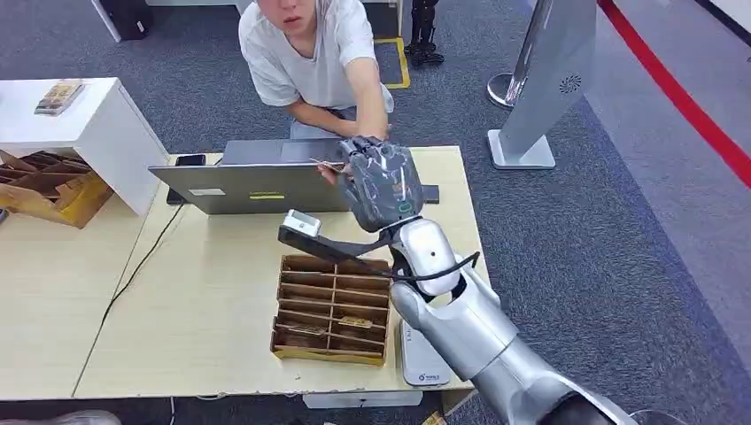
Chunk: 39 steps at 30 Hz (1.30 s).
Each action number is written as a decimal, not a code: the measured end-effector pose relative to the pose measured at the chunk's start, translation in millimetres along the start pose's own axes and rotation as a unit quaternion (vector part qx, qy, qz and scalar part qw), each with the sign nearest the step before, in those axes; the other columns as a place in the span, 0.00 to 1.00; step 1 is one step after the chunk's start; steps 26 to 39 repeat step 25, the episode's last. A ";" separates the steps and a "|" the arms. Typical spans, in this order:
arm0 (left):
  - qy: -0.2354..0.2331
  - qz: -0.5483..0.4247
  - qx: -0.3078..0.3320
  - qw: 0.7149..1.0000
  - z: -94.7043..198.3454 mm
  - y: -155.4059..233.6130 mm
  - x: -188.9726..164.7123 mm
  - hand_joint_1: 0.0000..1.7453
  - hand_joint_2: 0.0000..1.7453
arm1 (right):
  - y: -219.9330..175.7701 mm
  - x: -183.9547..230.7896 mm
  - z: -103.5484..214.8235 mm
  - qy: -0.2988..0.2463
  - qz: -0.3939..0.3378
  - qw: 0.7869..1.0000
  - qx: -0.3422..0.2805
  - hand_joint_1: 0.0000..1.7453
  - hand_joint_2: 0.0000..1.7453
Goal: Pass the card to the sensor for recognition and then transmit it.
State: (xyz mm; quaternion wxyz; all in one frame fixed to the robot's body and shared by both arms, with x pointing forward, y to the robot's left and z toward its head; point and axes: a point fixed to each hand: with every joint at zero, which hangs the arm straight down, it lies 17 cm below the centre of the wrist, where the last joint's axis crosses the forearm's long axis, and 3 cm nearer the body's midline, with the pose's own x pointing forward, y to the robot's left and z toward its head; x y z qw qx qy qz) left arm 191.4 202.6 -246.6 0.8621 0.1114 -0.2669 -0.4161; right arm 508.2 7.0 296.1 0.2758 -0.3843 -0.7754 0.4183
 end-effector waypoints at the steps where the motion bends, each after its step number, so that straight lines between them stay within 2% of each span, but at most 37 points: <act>1: 0.000 0.000 0.000 1.000 0.0 0.0 -0.1 0.00 0.00 | 2.8 -1.8 -0.7 0.003 0.003 1.000 0.004 0.00 1.00; 12: -0.001 -0.005 0.000 1.000 0.0 -0.2 0.5 0.00 0.00 | 22.8 -15.2 4.2 0.021 0.012 0.999 0.030 0.00 1.00; 13: -0.001 -0.004 0.000 1.000 0.0 0.0 0.4 0.00 0.00 | 23.2 -15.6 4.7 0.023 0.005 0.999 0.030 0.00 0.00; 16: 0.001 -0.001 0.001 1.000 -0.1 0.5 -0.3 0.00 0.00 | 23.2 -13.8 6.8 0.023 -0.027 0.999 0.028 0.00 0.00; 20: 0.002 0.002 0.003 1.000 -0.1 1.1 -1.1 0.00 0.00 | 18.6 -0.1 10.3 0.020 -0.109 0.994 0.022 0.00 0.00; 25: 0.007 0.000 0.006 1.000 -0.6 4.6 -5.8 0.00 0.00 | -5.7 36.5 15.7 -0.008 -0.203 0.979 -0.002 0.00 0.00; 39: 0.007 0.000 0.006 1.000 -0.6 4.6 -5.8 0.00 0.00 | -5.7 36.5 15.7 -0.008 -0.203 0.979 -0.002 0.00 0.00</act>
